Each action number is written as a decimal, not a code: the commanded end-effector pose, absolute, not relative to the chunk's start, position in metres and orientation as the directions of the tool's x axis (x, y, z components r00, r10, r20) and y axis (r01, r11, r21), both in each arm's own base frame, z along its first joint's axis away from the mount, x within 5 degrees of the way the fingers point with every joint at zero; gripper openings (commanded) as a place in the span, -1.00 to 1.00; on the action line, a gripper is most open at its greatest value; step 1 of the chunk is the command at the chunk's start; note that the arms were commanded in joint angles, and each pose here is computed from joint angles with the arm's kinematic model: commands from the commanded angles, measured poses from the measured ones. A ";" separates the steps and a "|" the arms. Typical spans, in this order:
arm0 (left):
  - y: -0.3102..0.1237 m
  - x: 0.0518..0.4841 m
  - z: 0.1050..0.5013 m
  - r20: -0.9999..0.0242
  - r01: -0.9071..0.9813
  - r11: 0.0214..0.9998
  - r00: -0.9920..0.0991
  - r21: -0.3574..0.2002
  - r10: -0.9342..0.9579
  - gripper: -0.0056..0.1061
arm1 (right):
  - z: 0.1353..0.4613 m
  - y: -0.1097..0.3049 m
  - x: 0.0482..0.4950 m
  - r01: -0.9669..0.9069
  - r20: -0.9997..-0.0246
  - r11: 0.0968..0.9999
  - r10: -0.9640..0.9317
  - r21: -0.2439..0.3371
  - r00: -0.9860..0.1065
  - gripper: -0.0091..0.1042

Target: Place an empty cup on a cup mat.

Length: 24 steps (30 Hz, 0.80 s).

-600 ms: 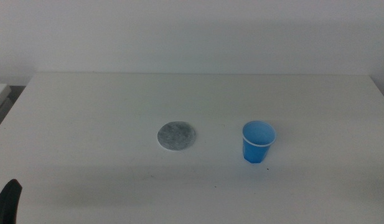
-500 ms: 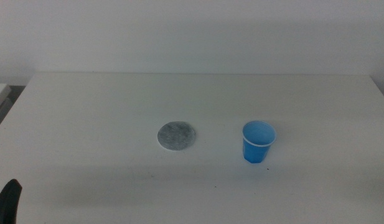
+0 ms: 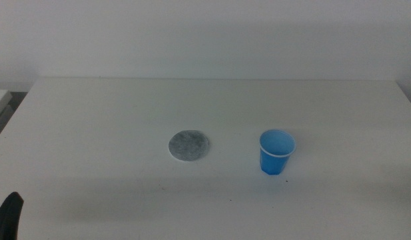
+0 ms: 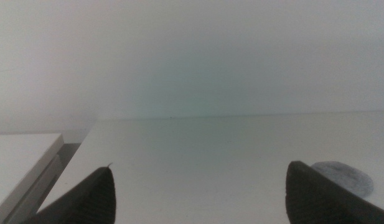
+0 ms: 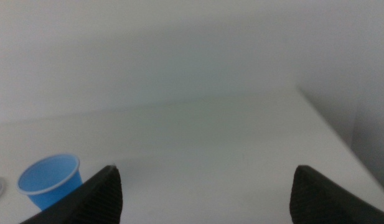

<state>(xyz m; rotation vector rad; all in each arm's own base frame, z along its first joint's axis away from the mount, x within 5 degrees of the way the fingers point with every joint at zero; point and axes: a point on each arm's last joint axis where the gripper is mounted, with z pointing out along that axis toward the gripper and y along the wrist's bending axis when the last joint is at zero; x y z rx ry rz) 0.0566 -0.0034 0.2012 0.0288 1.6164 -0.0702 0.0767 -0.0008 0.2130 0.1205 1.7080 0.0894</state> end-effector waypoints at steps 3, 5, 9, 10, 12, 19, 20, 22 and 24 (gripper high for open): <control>-0.003 0.056 0.203 -0.999 0.064 0.997 -0.030 -0.033 -0.031 0.78 | 0.229 -0.001 0.104 0.058 -0.946 0.982 0.191 0.182 -0.262 0.72; -0.003 0.056 0.203 -0.999 0.064 0.997 -0.030 -0.033 -0.031 0.78 | 0.236 -0.001 0.120 0.076 -0.910 0.980 0.199 0.184 -0.363 0.72; -0.003 0.056 0.203 -0.999 0.064 0.997 -0.030 -0.033 -0.031 0.78 | 0.255 0.001 0.156 0.111 -0.756 0.979 0.204 0.173 -0.622 0.72; -0.003 0.056 0.203 -0.999 0.064 0.997 -0.030 -0.033 -0.031 0.78 | 0.262 0.002 0.164 0.115 -0.704 0.980 0.199 0.165 -0.682 0.72; -0.003 0.056 0.203 -0.999 0.064 0.997 -0.030 -0.033 -0.031 0.78 | 0.279 0.003 0.180 0.118 -0.629 0.981 0.189 0.154 -0.754 0.72; -0.003 0.056 0.203 -0.999 0.064 0.997 -0.030 -0.033 -0.031 0.78 | 0.324 0.003 0.229 0.135 -0.625 0.973 0.224 0.188 -0.748 0.72; -0.003 0.056 0.203 -0.999 0.064 0.997 -0.030 -0.033 -0.031 0.78 | 0.330 0.004 0.234 0.145 -0.641 0.966 0.251 0.214 -0.725 0.72; -0.003 0.056 0.203 -0.999 0.064 0.997 -0.030 -0.033 -0.031 0.78 | 0.343 0.005 0.242 0.170 -0.673 0.942 0.326 0.288 -0.664 0.72; -0.003 0.056 0.203 -0.999 0.064 0.997 -0.030 -0.033 -0.031 0.78 | 0.352 0.006 0.246 0.169 -0.708 0.927 0.366 0.335 -0.603 0.72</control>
